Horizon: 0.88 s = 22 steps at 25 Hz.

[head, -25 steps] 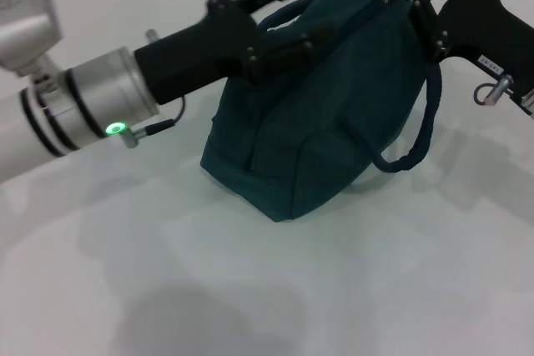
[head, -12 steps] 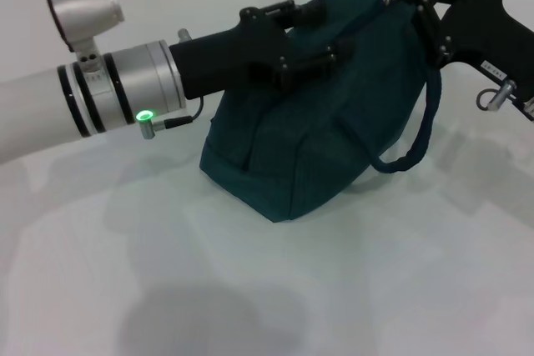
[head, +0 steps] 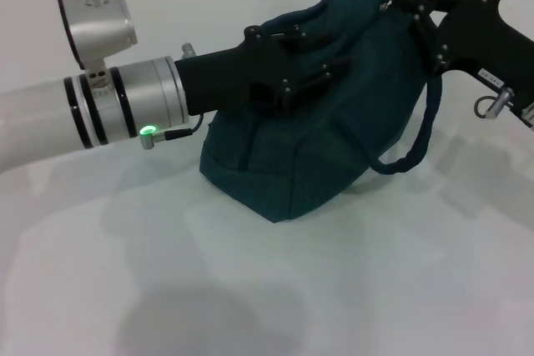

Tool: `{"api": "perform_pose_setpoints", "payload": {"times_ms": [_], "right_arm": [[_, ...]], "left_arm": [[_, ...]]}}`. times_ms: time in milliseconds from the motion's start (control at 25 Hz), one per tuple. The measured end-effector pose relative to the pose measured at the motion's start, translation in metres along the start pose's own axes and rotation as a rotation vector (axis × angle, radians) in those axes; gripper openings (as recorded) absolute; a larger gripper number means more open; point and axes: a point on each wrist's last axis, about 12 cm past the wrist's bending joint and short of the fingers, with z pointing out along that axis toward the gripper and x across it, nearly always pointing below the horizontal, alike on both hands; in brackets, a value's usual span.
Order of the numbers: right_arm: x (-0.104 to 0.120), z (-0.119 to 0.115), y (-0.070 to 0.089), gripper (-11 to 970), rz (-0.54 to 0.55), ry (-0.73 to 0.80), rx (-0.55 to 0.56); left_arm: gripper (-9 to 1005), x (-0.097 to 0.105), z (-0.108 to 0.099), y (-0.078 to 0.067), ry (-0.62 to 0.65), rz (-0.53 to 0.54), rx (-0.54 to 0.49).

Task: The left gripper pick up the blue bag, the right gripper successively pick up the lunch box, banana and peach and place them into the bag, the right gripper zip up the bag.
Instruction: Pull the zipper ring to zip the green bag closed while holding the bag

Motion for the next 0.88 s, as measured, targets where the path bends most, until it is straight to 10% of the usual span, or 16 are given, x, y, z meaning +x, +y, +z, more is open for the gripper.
{"api": "perform_pose_setpoints", "payload": {"times_ms": [880], "right_arm": [[0.001, 0.002, 0.013, 11, 0.051, 0.0, -0.084]], "left_arm": [[44, 0.016, -0.032, -0.013, -0.1, 0.094, -0.069]]}}
